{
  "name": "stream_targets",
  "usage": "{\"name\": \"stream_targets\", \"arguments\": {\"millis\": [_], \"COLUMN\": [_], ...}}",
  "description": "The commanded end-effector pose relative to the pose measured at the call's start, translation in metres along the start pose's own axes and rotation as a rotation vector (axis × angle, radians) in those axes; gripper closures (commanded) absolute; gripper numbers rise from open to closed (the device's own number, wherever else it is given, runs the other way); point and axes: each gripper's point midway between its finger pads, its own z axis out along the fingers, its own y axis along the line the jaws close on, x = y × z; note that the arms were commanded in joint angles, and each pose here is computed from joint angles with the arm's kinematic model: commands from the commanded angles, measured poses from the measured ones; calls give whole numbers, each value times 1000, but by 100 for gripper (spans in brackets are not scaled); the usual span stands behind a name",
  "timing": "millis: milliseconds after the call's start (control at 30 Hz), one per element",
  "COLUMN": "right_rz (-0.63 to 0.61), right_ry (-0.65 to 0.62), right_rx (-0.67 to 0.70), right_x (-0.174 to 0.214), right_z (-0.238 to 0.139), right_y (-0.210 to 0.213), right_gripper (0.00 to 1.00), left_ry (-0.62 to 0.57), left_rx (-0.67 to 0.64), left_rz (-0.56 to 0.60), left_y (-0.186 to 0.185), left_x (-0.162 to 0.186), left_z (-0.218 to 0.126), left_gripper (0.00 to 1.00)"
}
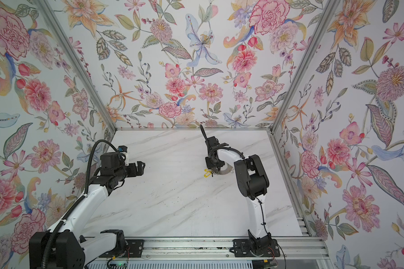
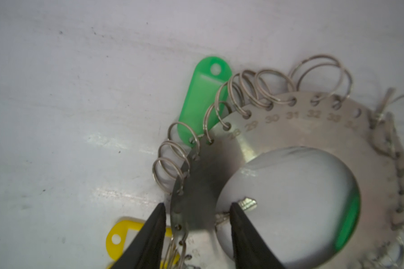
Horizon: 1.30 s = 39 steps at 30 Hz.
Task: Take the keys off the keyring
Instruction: 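Reach the right gripper to the steel ring disc and grip its edge, then lift the disc upright with the right gripper while the left gripper approaches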
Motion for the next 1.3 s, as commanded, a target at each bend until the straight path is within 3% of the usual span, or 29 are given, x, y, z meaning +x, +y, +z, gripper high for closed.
{"name": "stream_targets", "arguments": {"millis": [0,233,467,667,933,1267], "right_rz": [-14,-11,8,-10,-56,-37], "right_ry": [49,15,-55,-140,-203,-265], "right_rx": [9,-11,-73,-244,-477,-554], "right_x": [12,6,-1,1,22,21], "right_z": [2,-8,-33,-83,-144,-181], "right_y": [0,3,11,33,58,66], "right_gripper": [63,77,79,79,80,81], "left_ry": [-15,-19,-41,-50,-120,-113], "left_rx": [28,49,110,272,442,615], "left_rz": [-18,-40,-101,-135,-89,41], "left_y": [-3,-8,-17,-49,-105,-180], "left_x": [0,1,10,21,23,29], "left_z": [-3,-7,-10,-8,-10,-9], "left_gripper": [1,1,1,4,13,22]}}
